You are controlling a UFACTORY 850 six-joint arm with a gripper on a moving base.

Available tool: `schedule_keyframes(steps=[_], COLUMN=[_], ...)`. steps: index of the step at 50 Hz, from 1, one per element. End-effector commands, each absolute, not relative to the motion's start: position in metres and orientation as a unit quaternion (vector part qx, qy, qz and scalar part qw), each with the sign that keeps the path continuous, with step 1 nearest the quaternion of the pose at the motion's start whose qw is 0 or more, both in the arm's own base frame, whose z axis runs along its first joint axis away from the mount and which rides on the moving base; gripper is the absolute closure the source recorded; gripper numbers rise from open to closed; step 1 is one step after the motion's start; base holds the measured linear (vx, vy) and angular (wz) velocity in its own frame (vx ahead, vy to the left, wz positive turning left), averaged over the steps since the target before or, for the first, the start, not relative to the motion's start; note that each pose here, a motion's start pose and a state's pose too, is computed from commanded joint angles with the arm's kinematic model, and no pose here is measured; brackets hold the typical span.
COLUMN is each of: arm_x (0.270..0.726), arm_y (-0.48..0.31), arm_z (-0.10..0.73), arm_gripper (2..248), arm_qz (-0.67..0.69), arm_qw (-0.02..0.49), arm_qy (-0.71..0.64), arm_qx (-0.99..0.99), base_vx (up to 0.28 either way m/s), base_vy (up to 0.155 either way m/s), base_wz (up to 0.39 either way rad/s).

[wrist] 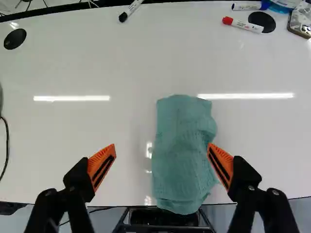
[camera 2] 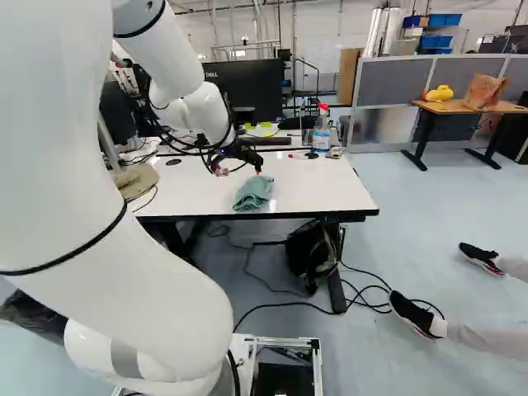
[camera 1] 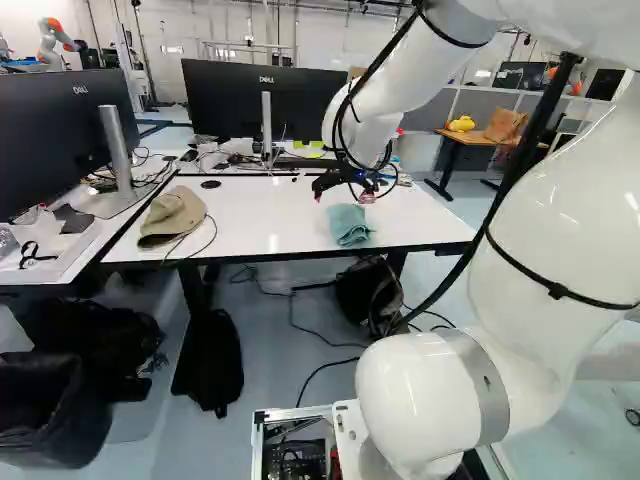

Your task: Clean the table with the green towel

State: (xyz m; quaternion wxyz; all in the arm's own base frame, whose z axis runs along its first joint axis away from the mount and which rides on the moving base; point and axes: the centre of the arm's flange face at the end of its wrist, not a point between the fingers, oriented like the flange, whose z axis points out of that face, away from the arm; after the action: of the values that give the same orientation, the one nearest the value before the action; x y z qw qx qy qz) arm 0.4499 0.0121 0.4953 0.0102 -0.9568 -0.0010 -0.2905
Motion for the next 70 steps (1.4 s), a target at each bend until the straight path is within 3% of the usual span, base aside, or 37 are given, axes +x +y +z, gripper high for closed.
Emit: schedule_keyframes(steps=[70], arm_x=[0.373], arm_y=[0.004], arm_z=[0.424], arm_gripper=[3], arm_qz=[-0.441], arm_qw=[0.004], arm_qy=[0.001], arm_qx=[-0.898], base_vx=[0.0], base_vy=[0.0], base_wz=[0.0])
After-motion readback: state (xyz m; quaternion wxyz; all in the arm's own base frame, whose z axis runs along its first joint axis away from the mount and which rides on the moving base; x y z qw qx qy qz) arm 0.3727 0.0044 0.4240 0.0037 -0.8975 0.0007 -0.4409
